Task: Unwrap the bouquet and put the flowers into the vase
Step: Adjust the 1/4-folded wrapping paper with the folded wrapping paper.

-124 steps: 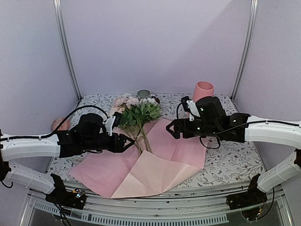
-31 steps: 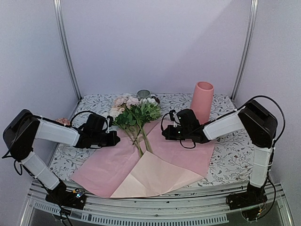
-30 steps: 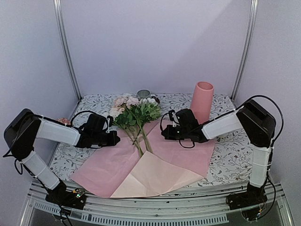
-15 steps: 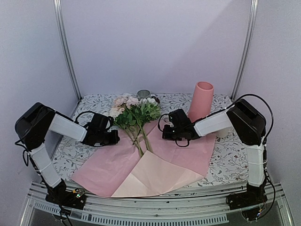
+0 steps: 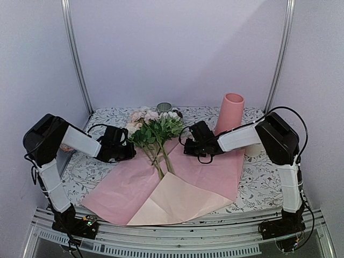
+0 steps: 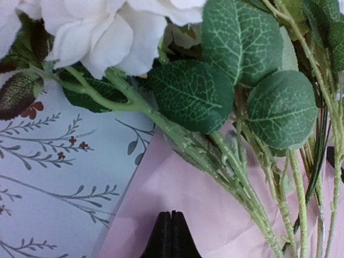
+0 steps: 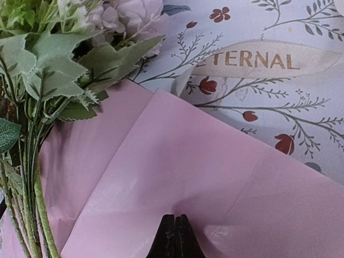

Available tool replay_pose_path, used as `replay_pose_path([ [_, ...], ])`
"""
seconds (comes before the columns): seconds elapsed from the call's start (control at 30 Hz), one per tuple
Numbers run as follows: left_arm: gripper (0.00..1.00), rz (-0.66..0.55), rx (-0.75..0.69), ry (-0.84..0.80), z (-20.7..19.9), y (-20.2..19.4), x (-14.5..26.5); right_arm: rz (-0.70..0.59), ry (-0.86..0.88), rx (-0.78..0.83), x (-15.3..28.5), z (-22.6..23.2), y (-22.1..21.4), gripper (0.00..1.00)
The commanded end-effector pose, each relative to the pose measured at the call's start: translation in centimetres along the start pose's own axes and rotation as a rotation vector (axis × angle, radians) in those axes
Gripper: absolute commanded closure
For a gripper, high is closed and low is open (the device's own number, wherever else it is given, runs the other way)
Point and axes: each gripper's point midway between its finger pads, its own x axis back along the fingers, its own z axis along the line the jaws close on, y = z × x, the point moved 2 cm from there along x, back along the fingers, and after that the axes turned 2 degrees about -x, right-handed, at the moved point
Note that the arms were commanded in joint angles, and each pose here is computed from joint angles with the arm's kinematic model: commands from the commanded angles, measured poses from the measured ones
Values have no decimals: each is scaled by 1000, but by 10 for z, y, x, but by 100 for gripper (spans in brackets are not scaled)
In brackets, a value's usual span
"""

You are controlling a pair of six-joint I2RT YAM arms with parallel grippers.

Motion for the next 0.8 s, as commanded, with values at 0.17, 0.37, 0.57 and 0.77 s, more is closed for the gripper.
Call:
replay_pose_path([
  [0.17, 100, 67, 16, 58, 26, -10, -12, 35, -134, -43, 15, -56, -14, 98],
  [0.37, 100, 53, 12, -10, 15, 2, -9, -2, -103, 19, 50, -60, -10, 96],
  [0.57, 95, -2, -18, -119, -13, 28, 17, -54, 9, 84, 93, -43, 2, 91],
  [0.77, 82, -22, -68, -236, -40, 29, 60, -41, 140, 143, 116, -28, -5, 89],
])
